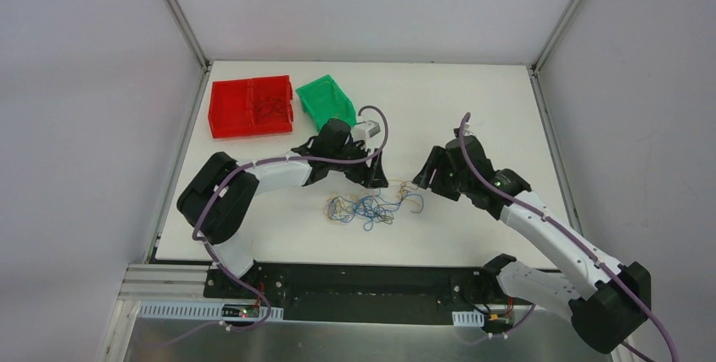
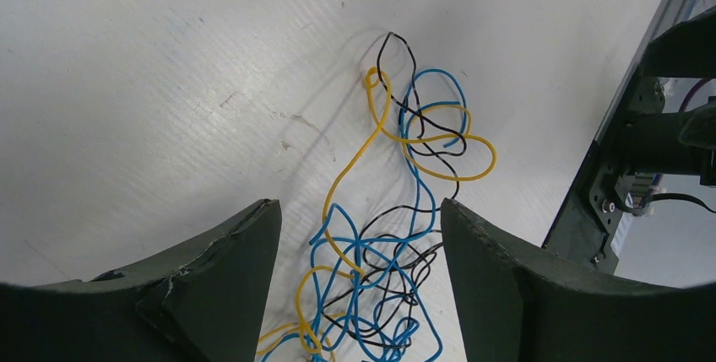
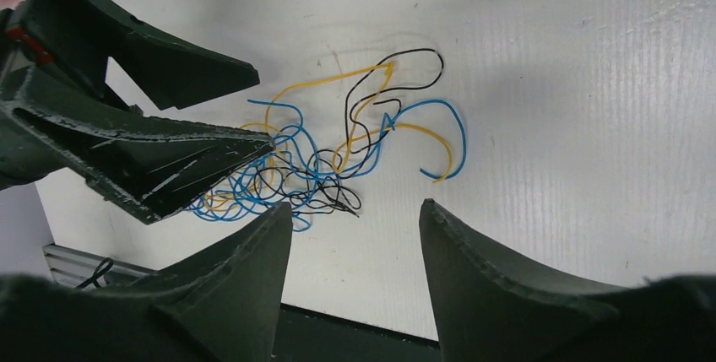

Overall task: Untangle the cables
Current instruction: Untie the cable.

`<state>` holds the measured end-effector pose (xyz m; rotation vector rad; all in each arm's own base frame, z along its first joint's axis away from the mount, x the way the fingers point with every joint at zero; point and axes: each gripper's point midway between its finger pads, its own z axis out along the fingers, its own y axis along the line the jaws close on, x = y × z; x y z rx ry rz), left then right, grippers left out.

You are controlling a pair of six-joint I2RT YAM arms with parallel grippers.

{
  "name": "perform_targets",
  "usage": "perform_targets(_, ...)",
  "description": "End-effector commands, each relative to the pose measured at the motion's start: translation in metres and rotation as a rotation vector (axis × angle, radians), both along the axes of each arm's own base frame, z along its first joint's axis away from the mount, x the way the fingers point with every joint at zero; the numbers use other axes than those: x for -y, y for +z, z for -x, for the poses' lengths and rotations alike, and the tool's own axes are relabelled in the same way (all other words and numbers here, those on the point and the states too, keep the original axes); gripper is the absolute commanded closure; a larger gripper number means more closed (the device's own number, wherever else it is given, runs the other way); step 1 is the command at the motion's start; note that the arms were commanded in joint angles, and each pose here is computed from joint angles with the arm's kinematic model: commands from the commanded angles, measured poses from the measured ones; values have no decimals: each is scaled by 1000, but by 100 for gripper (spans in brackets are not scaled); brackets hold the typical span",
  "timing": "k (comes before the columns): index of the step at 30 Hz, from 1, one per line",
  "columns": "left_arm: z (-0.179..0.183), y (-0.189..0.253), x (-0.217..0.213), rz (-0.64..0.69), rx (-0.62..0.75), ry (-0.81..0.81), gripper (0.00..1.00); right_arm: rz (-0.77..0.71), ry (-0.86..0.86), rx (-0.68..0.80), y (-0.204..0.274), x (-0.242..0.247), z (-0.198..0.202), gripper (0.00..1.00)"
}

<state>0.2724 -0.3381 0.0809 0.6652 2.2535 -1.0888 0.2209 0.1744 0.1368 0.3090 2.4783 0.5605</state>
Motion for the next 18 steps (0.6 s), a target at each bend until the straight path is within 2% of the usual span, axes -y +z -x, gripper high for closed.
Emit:
perform_targets(1,0,17,12,40,32,-41,29,-27,-25,27,13,5,6,39)
perform_targets(5,0,15,14,40,23,-46,29,-46,-33,18,11,7,13,38)
perform_targets(9,2,14,16,40,16,-53,30,-23,-46,29,11,14,14,32)
perform_targets(13,1,9,16,23,9,-53,34,-36,-47,35,12,14,15,29)
perform_targets(18,6,-4,23,-17,-53,-87,36,-31,-50,31,10,13,13,27)
